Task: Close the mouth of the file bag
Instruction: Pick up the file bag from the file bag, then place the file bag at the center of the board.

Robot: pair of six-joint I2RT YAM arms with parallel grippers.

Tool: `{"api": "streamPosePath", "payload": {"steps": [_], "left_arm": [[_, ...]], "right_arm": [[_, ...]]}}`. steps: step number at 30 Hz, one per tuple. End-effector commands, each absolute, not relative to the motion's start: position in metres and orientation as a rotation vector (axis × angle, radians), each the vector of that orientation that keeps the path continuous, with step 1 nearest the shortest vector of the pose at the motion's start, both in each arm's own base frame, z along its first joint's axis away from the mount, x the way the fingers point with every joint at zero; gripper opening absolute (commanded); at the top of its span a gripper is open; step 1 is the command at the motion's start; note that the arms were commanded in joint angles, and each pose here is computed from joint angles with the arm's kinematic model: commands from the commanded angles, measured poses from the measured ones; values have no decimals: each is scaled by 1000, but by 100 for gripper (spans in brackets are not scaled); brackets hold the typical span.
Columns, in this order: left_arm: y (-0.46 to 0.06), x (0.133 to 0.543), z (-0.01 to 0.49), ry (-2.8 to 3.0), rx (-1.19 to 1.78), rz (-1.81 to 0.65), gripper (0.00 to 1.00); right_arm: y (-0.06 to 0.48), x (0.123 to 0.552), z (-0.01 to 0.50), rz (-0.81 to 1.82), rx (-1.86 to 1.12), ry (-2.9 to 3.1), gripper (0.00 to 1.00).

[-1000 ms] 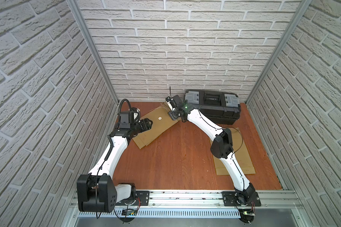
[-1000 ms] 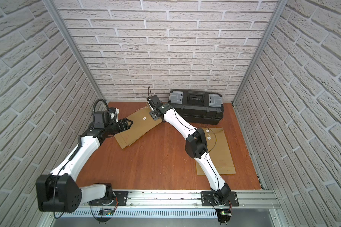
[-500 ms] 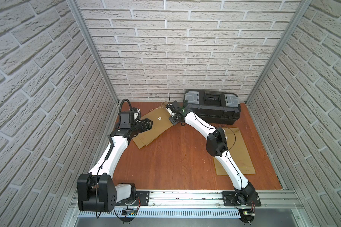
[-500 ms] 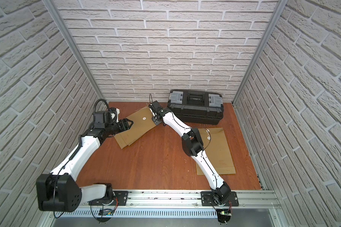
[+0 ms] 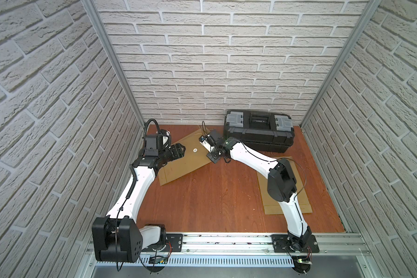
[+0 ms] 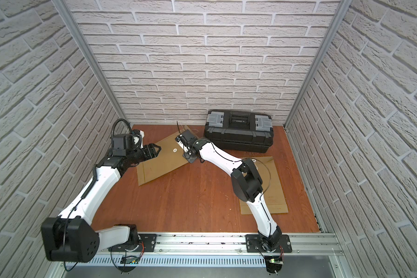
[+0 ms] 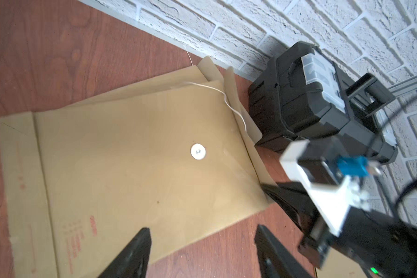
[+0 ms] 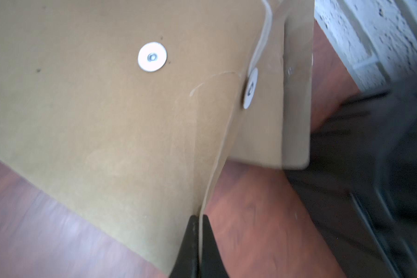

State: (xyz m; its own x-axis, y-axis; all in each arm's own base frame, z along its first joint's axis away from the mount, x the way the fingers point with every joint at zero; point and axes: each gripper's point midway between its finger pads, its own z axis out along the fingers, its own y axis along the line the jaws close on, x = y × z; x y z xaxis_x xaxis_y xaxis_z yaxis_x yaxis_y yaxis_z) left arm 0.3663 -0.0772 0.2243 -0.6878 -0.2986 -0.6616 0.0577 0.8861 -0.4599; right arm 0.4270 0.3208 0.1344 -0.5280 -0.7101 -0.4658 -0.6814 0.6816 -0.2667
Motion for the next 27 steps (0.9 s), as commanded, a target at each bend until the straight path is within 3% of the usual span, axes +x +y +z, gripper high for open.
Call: {"api": "streamPosePath", "payload": {"steps": [1,5,7,11,17,20,23,27], "left_arm": [[-72,368,243,2221,-134,-538,70],[-78,375,240,2220,-119,-556,70],[-89,381,232,2237,-89,-583,70],[-113,389,206,2301,-21,-597,70],[-134,389,171,2392,24,-617,70],[-138,385,154,2443,32,-605,71],[-139,383,137,2501,43,-573,75],[-143,387,117,2562,75,-540,88]], "right_arm": [[287,394,156,-78,-1137,2346,3],[234,358,138,-270,-1342,2404,3],[203,368,134,-485,-1356,2369,3],[184,405,145,-574,-1210,2321,9],[170,430,154,-597,-935,2396,45],[167,411,150,-473,-717,2542,49],[182,372,137,-159,-409,2746,48],[220,324,103,292,12,2866,51]]}}
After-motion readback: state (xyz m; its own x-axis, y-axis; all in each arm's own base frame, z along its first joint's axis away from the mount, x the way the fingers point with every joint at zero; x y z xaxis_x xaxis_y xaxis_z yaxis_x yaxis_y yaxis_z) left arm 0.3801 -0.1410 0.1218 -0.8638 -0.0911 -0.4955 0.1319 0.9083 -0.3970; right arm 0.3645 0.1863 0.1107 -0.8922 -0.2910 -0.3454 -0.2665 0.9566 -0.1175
